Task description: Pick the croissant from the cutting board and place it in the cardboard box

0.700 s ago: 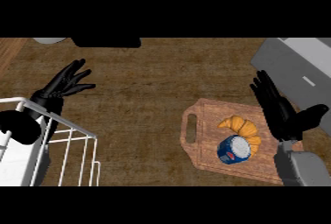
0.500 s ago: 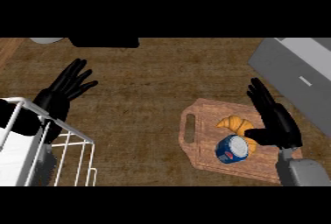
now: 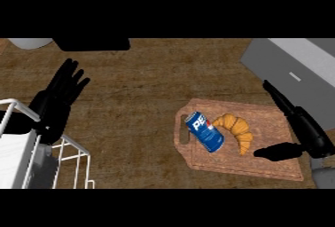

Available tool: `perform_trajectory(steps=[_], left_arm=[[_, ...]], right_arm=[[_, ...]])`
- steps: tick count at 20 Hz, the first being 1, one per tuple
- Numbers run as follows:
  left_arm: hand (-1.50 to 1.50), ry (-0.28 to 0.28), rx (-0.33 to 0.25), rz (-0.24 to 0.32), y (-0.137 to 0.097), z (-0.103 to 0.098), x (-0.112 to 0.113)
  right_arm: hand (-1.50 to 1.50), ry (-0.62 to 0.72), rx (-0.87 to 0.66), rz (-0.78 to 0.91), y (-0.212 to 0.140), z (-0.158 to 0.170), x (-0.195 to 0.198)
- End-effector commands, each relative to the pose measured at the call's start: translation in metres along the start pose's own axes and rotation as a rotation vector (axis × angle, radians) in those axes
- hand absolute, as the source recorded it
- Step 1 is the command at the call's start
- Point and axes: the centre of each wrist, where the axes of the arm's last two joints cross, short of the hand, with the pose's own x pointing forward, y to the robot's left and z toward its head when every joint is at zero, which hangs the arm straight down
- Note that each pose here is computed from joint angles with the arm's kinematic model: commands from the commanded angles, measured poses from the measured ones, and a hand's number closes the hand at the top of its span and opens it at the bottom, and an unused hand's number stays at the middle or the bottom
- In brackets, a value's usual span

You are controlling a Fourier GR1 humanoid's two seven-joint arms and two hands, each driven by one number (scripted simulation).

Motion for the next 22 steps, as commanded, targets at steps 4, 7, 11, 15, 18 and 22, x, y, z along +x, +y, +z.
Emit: perform_trajectory(steps=[4, 7, 11, 15, 18, 22], left_arm=[[0.0, -0.028, -0.237, -0.236, -0.015, 0.007, -0.019], [0.0, -0.038, -0.224, -0.226, -0.012, 0.012, -0.03], [0.0, -0.053, -0.221, -0.253, -0.008, 0.015, -0.044], [0.0, -0.087, -0.203, -0.266, -0.009, 0.024, -0.057], [0.0, -0.097, -0.227, -0.25, -0.012, 0.014, -0.059], [0.0, -0.087, -0.26, -0.268, -0.014, 0.007, -0.063]], right_arm=[[-1.5, -0.189, 0.028, 0.419, -0.021, 0.014, 0.014], [-1.5, -0.164, 0.072, 0.507, -0.031, 0.026, 0.021], [-1.5, -0.109, 0.198, 0.499, -0.034, 0.032, 0.037], [-1.5, -0.055, 0.327, 0.474, -0.027, 0.047, 0.048], [-1.5, -0.025, 0.343, 0.468, -0.027, 0.041, 0.068], [-1.5, 0.029, 0.325, 0.435, -0.028, 0.039, 0.078]])
